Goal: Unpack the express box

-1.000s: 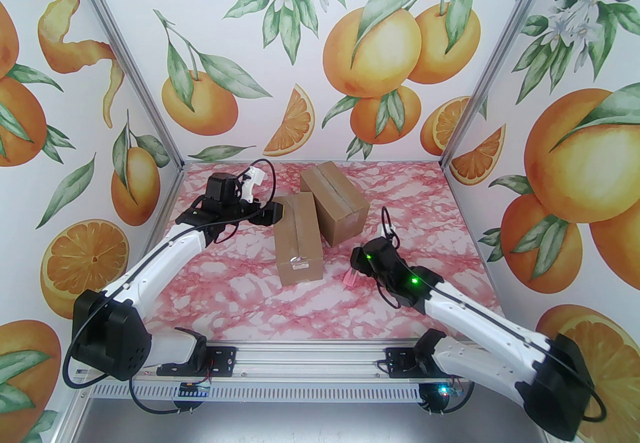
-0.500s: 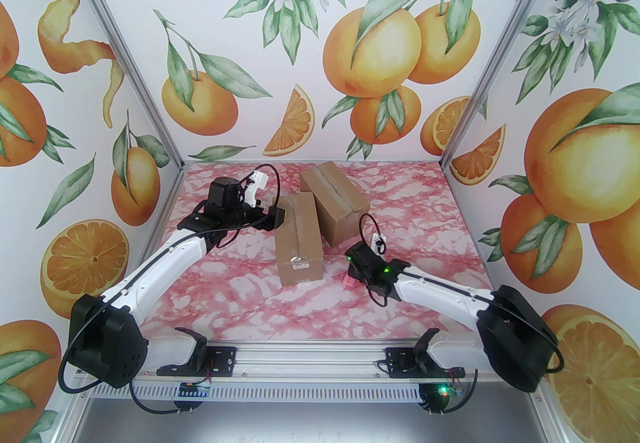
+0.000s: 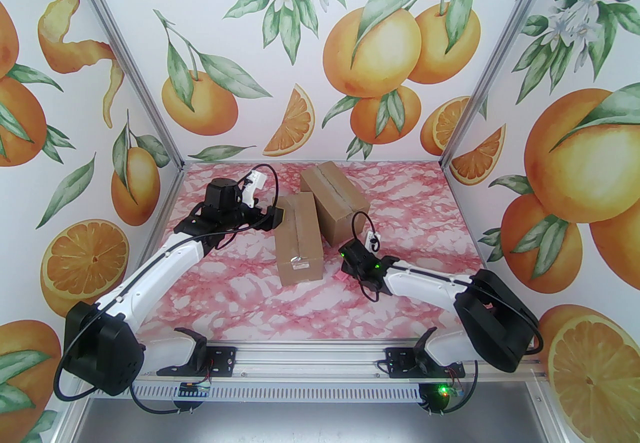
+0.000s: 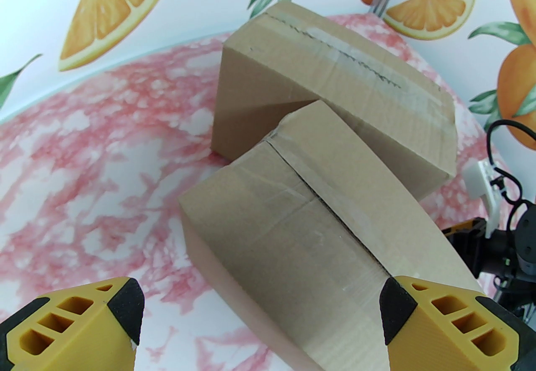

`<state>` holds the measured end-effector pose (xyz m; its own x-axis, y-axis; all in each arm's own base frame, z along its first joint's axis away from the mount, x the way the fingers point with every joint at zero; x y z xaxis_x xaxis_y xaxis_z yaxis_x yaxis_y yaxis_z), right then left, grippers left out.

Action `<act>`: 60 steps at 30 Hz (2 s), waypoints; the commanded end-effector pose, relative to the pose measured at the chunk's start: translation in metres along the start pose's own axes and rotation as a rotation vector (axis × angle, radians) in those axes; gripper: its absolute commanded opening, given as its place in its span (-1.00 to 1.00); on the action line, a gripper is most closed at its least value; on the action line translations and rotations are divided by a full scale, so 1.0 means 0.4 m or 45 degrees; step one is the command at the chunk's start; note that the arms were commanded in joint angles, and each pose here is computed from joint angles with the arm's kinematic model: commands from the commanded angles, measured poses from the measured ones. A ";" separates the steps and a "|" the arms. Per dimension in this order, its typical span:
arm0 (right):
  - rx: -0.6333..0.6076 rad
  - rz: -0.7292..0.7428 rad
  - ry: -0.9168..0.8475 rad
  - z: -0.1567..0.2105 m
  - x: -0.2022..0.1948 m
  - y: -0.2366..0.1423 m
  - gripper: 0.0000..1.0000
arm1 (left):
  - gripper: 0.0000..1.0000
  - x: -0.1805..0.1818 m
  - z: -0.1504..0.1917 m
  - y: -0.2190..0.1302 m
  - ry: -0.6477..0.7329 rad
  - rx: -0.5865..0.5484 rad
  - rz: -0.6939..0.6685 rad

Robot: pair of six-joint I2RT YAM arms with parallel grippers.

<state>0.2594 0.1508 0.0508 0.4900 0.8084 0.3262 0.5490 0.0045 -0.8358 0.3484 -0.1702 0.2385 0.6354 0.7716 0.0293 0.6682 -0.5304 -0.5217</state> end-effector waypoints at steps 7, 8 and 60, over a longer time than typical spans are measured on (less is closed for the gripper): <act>-0.040 0.023 0.113 -0.040 0.061 -0.025 0.44 | 0.95 0.006 -0.020 0.007 0.046 -0.029 -0.015; -0.027 0.051 0.115 -0.034 0.057 -0.018 0.45 | 0.95 0.006 -0.020 0.009 0.048 -0.025 -0.011; 0.017 0.157 0.006 0.022 -0.048 0.050 -0.25 | 0.95 -0.003 -0.082 -0.026 0.061 -0.089 -0.028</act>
<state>0.2600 0.1424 0.0302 0.5681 0.7939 0.2169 0.4842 -0.1094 -0.8681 0.3538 -0.1726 0.2403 0.6370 0.7674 0.0733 0.6790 -0.5134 -0.5248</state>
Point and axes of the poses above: each hand's point on the last joint's axis, 136 mm out from that joint toward the fingers, its own y axis out along the fingers, its own x axis along the line the jaws close on, z = x × y, the point moved 2 cm from there along -y, back along the fingers, and after that the axes turned 14 degrees about y, right-handed, at the moved point
